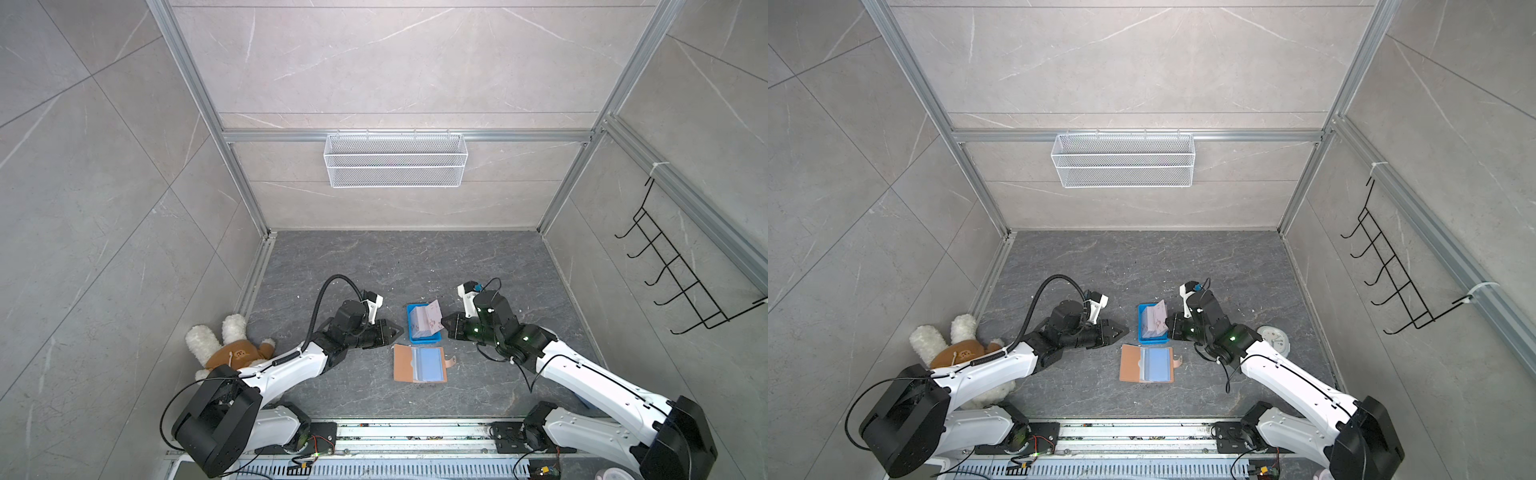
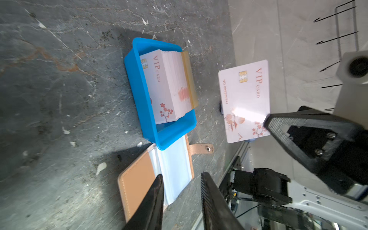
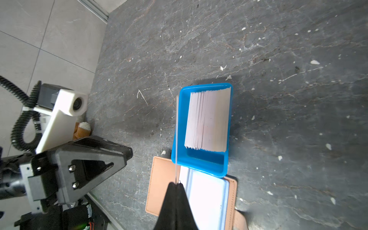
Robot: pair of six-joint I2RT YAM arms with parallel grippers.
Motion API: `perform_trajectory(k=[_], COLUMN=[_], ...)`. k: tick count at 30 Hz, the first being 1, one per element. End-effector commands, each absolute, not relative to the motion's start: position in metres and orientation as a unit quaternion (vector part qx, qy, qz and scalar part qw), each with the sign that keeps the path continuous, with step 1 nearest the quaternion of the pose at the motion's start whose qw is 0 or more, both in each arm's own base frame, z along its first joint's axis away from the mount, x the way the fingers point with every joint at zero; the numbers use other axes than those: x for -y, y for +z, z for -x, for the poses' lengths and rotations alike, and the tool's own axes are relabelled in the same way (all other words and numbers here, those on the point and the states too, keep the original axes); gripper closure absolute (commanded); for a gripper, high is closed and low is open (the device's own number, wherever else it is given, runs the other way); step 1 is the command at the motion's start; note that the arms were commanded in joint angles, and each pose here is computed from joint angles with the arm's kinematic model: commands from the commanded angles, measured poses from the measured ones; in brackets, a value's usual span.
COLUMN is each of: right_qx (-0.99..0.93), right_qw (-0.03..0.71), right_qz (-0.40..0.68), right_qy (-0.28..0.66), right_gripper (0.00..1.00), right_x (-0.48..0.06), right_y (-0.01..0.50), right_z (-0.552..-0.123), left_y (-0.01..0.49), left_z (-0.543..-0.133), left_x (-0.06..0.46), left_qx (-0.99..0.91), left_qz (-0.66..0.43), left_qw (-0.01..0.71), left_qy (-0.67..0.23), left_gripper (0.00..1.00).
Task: Insert credit cards into a card holder
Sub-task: Pick up the credit card from the storage box, then insert the credit card into the card slot.
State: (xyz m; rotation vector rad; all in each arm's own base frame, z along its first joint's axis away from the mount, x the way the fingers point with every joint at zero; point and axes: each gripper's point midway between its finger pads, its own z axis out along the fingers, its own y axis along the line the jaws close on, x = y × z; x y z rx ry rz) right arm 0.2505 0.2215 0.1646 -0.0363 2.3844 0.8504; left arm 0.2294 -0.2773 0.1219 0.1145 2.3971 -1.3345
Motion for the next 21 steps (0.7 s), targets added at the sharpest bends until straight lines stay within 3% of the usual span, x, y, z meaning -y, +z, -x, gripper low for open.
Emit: perform_trajectory(k=[1, 21], right_qx=[-0.886, -0.791], right_qw=[0.3, 0.323], right_qz=[0.013, -0.003], right_qy=[0.354, 0.52], right_gripper=[1.0, 1.0], right_x=[-0.222, -0.232], right_y=[0.169, 0.22], right_z=[-0.24, -0.22], left_y=[0.148, 0.185], left_z=[-0.231, -0.231], left_x=[0.292, 0.303], left_qx=[-0.803, -0.72], left_qz=[-0.052, -0.054], left_qw=[0.212, 0.232], left_qy=[-0.554, -0.652], left_gripper=[0.66, 0.68])
